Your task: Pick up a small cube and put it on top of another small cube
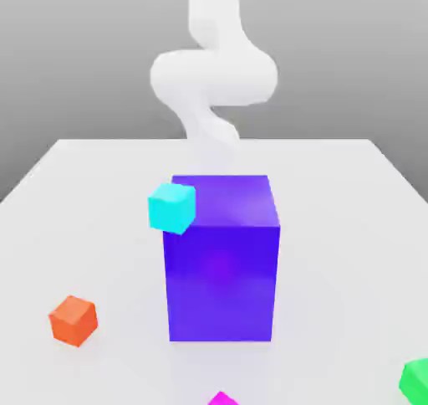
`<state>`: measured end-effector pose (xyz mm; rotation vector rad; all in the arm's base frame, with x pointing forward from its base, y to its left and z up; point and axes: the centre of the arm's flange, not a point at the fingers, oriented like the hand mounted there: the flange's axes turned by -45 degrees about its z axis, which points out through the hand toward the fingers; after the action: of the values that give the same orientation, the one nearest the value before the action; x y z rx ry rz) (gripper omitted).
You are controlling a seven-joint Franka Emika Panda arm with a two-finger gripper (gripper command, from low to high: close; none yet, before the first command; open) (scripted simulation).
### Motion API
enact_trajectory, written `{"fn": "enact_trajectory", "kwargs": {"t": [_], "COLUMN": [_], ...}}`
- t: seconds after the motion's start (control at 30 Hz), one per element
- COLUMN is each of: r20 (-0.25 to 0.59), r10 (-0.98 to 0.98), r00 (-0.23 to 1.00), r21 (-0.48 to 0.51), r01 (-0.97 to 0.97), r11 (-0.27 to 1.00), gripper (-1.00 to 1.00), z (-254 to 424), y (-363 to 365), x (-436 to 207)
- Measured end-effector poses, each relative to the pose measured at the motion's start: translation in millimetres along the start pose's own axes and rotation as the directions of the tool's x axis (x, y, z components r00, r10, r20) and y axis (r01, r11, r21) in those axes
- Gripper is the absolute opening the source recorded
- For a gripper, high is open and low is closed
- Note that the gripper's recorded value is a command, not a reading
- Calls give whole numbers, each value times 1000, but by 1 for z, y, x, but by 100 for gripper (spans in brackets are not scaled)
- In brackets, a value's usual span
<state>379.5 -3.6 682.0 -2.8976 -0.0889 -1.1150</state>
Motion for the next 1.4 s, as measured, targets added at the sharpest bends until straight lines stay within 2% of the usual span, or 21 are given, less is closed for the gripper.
{"fn": "enact_trajectory", "kwargs": {"t": [0.23,0.53,0.8,1.03,1.17,1.2,1.4], "r20": [161,311,407,468,473,473,474], "r10": [-161,-373,-557,-700,-718,-718,-718], "r00": [974,874,724,539,511,511,510], "r21": [144,292,394,465,474,474,476], "r01": [138,285,412,524,539,539,538], "r11": [980,913,822,714,696,696,696], "gripper": [0,0,0,0,0,-100,-100], "z": [128,280,391,463,506,514,518], "y": [5,-3,-8,0,2,3,3], "x": [-5,-53,-127,-201,-241,-249,-253]}}
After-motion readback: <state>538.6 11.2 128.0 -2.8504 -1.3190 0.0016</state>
